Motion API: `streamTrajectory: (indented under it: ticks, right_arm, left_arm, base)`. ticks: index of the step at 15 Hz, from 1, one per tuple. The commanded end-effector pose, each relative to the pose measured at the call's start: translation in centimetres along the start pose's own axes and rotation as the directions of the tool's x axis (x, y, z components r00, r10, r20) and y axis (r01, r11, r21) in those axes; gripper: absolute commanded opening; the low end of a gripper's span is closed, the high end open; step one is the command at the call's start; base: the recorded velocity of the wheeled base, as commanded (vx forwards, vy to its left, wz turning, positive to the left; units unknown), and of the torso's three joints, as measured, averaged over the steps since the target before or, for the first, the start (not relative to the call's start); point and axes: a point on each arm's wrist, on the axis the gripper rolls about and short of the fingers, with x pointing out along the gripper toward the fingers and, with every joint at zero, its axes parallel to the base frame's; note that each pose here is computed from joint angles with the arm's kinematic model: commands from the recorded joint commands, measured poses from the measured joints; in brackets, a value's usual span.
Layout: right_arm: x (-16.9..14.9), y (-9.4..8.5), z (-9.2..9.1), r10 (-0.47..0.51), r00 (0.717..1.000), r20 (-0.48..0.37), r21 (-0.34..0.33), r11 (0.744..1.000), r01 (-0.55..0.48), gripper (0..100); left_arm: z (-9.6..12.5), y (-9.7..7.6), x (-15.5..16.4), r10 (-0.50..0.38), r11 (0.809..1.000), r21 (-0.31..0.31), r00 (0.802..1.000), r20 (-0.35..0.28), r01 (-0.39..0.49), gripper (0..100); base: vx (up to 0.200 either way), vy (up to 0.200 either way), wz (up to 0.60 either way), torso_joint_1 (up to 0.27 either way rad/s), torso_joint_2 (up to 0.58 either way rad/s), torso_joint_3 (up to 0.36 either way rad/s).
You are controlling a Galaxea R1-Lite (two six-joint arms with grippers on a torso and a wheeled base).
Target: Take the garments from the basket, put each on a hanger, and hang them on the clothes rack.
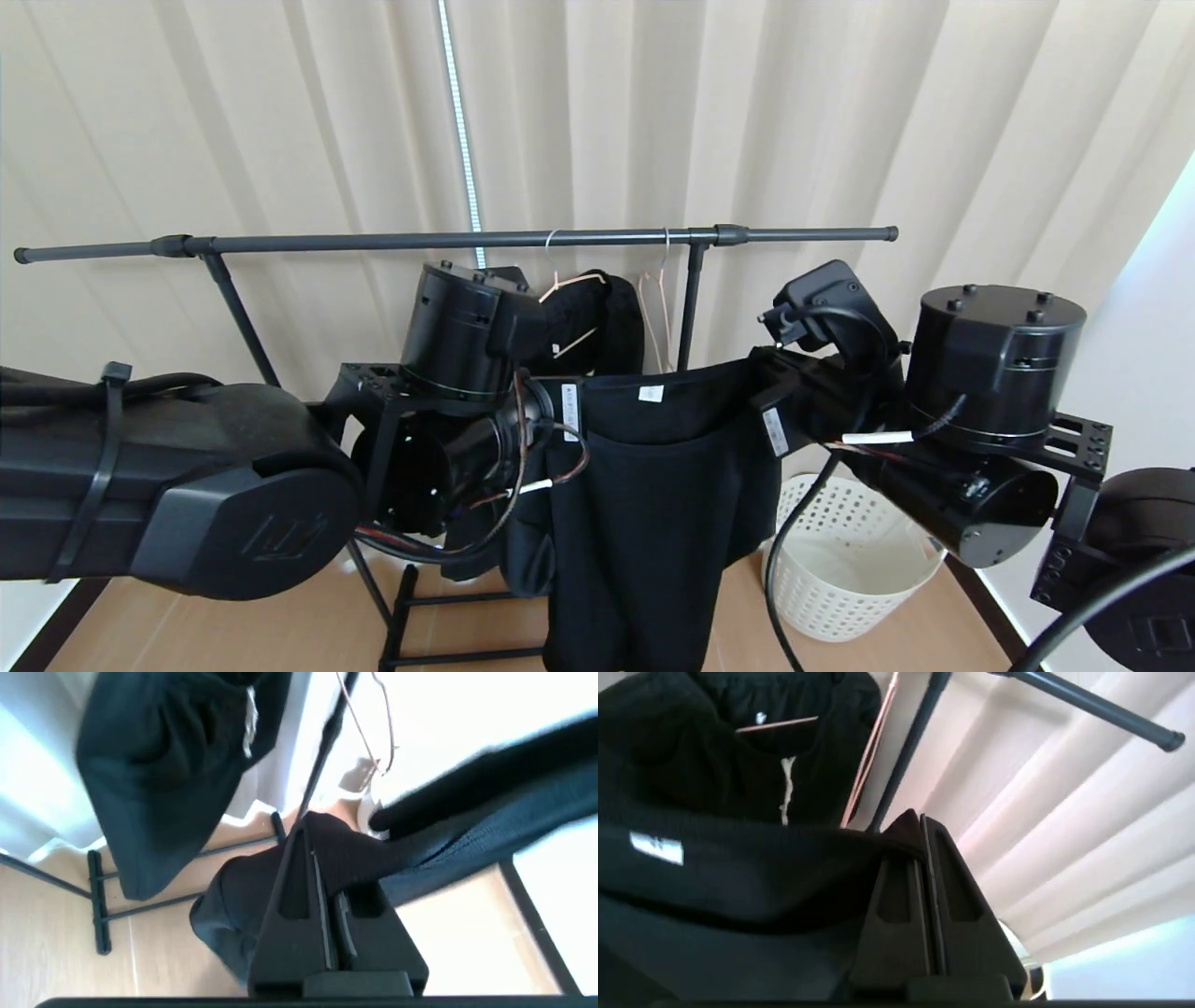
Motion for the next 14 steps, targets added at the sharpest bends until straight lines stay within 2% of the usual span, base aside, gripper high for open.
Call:
streamTrajectory:
  ticks: [1, 3, 5, 6, 8, 9, 11, 12, 13, 14]
  right_arm:
    - [-1.5, -0.7, -0.2, 0.062, 0.998, 0.017, -0.057, 0.997, -0.061, 0]
    - [-1.4, -1.4, 0.5, 0.099, 0.994, 0.053, -0.148, 0.985, -0.091, 0]
    - [-1.3, -2.2, 1.5, 0.102, 0.993, 0.057, -0.183, 0.979, -0.090, 0]
    - [-2.2, -2.7, 1.8, 0.163, 0.986, 0.032, -0.197, 0.968, -0.154, 0]
    - [-4.8, -3.6, 2.0, 0.299, 0.953, -0.055, -0.217, 0.927, -0.304, 0]
    - [-6.3, -4.1, 2.0, 0.369, 0.924, -0.098, -0.218, 0.898, -0.382, 0]
    - [-8.0, -3.9, 2.0, 0.475, 0.869, -0.139, -0.176, 0.851, -0.494, 0]
    - [-8.3, -3.5, 2.0, 0.496, 0.857, -0.140, -0.151, 0.845, -0.513, 0]
    - [-8.9, -1.7, 2.2, 0.557, 0.818, -0.141, -0.051, 0.821, -0.568, 0]
    - [-9.0, -0.5, 2.1, 0.592, 0.792, -0.150, 0.005, 0.801, -0.599, 0]
  left_arm:
    - [0.4, 0.6, 0.1, 0.015, 1.000, -0.014, 1.000, 0.011, -0.015, 0]
    - [0.8, 0.9, 0.0, 0.020, 1.000, -0.010, 1.000, 0.021, -0.020, 0]
    - [1.8, 1.3, -0.4, 0.013, 1.000, 0.028, 0.999, 0.046, -0.014, 0]
    - [2.7, 1.3, -0.5, -0.012, 1.000, 0.029, 0.998, 0.062, 0.011, 0]
    - [4.1, 2.0, -0.3, -0.068, 0.997, 0.040, 0.995, 0.070, 0.066, 0]
    - [4.9, 2.2, -0.3, -0.121, 0.992, 0.057, 0.990, 0.079, 0.117, 0]
    - [6.9, 2.4, -0.3, -0.217, 0.975, 0.084, 0.970, 0.114, 0.208, 0]
    - [7.4, 2.2, -0.4, -0.241, 0.969, 0.087, 0.962, 0.127, 0.231, 0]
    - [8.5, 1.6, 0.1, -0.317, 0.947, 0.095, 0.938, 0.140, 0.306, 0]
    - [9.3, 1.3, 0.1, -0.364, 0.930, 0.105, 0.921, 0.141, 0.351, 0]
  base:
    - [0.000, 0.000, 0.00, 0.000, 0.00, 0.000]
    - [0.000, 0.000, 0.00, 0.000, 0.00, 0.000]
    - [0.000, 0.000, 0.00, 0.000, 0.00, 0.000]
    - [0.000, 0.000, 0.00, 0.000, 0.00, 0.000]
    - [0.000, 0.000, 0.00, 0.000, 0.00, 0.000]
    - [0.000, 0.000, 0.00, 0.000, 0.00, 0.000]
    - [0.000, 0.000, 0.00, 0.000, 0.00, 0.000]
    - [0.000, 0.000, 0.00, 0.000, 0.00, 0.000]
    - [0.000, 0.000, 0.00, 0.000, 0.00, 0.000]
    - [0.000, 0.000, 0.00, 0.000, 0.00, 0.000]
